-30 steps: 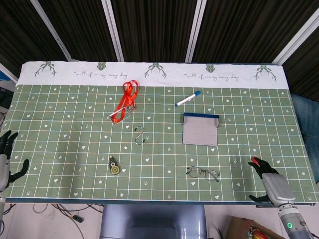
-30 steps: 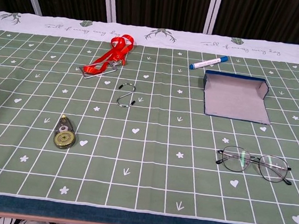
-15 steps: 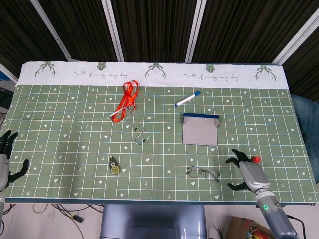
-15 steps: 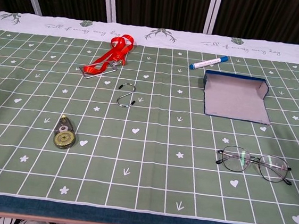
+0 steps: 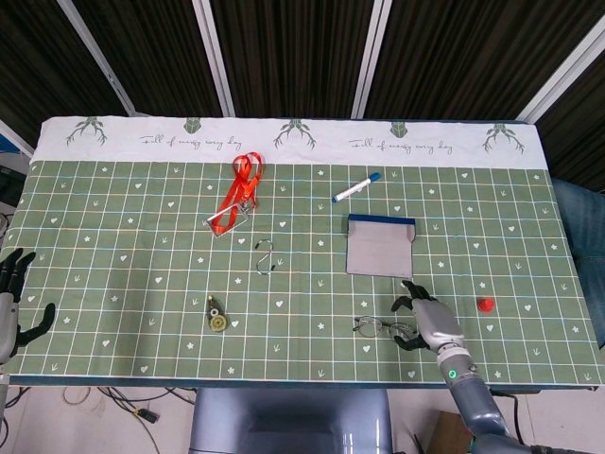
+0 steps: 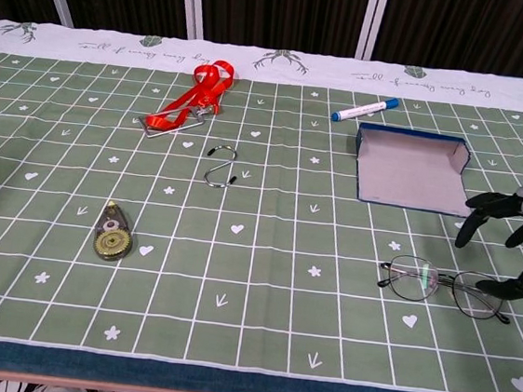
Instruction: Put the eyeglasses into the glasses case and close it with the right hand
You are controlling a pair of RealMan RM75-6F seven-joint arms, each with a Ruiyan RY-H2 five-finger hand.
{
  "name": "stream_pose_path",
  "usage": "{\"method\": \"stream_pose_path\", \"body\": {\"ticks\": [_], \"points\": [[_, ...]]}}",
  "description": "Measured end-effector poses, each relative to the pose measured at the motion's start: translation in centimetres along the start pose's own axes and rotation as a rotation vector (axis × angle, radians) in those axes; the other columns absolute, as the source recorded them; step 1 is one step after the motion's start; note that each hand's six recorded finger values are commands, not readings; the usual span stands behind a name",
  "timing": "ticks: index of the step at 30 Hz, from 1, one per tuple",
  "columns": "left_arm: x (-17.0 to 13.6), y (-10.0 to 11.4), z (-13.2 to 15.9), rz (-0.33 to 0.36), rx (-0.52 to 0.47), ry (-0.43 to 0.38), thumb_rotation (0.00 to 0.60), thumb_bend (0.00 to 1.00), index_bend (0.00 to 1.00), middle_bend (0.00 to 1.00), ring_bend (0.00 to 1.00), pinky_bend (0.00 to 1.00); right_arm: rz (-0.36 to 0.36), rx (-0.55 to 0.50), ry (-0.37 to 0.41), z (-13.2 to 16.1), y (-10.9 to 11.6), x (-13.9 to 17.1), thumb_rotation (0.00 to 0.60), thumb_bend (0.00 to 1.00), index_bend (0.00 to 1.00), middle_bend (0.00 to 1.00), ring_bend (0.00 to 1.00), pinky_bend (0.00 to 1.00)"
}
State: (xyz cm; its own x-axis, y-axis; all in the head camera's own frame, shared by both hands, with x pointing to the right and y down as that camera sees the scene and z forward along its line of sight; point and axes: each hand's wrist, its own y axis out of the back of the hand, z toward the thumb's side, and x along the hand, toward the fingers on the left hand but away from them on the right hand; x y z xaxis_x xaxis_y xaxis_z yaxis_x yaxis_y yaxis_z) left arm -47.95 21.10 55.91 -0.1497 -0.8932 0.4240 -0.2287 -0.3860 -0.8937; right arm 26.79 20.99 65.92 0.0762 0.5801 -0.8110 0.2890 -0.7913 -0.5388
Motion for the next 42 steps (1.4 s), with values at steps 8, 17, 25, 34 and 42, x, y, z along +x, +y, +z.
{"method": "stream_pose_path", "body": {"ticks": [8,17,25,34,42], "points": [[0.0,0.0,0.0,-0.002,0.001,0.001,0.6,0.39,0.07,0.0,0.0,0.0,0.007,-0.011,-0.017,1.0,-1.1,-0.8,0.6,0.37,0.41,0.0,0.03,0.2],[0.0,0.0,0.0,-0.004,0.003,0.002,0.6,0.39,0.09,0.0,0.0,0.0,-0.011,-0.007,-0.038,1.0,-1.5,-1.6,0.6,0.37,0.45,0.0,0.03,0.2],[0.0,0.0,0.0,-0.005,0.003,0.002,0.6,0.39,0.09,0.0,0.0,0.0,-0.017,-0.01,-0.059,0.6,-1.7,-2.0,0.6,0.37,0.48,0.0,0.03,0.2],[0.0,-0.1,-0.1,-0.007,0.005,0.003,0.6,0.39,0.1,0.0,0.0,0.0,-0.017,0.0,-0.063,0.6,-2.0,-2.3,0.6,0.37,0.51,0.0,0.04,0.2],[0.1,-0.1,-0.1,-0.007,0.003,0.004,0.6,0.39,0.1,0.0,0.0,0.0,-0.022,0.011,-0.063,0.8,-2.1,-2.4,0.6,0.37,0.53,0.0,0.04,0.2]]}}
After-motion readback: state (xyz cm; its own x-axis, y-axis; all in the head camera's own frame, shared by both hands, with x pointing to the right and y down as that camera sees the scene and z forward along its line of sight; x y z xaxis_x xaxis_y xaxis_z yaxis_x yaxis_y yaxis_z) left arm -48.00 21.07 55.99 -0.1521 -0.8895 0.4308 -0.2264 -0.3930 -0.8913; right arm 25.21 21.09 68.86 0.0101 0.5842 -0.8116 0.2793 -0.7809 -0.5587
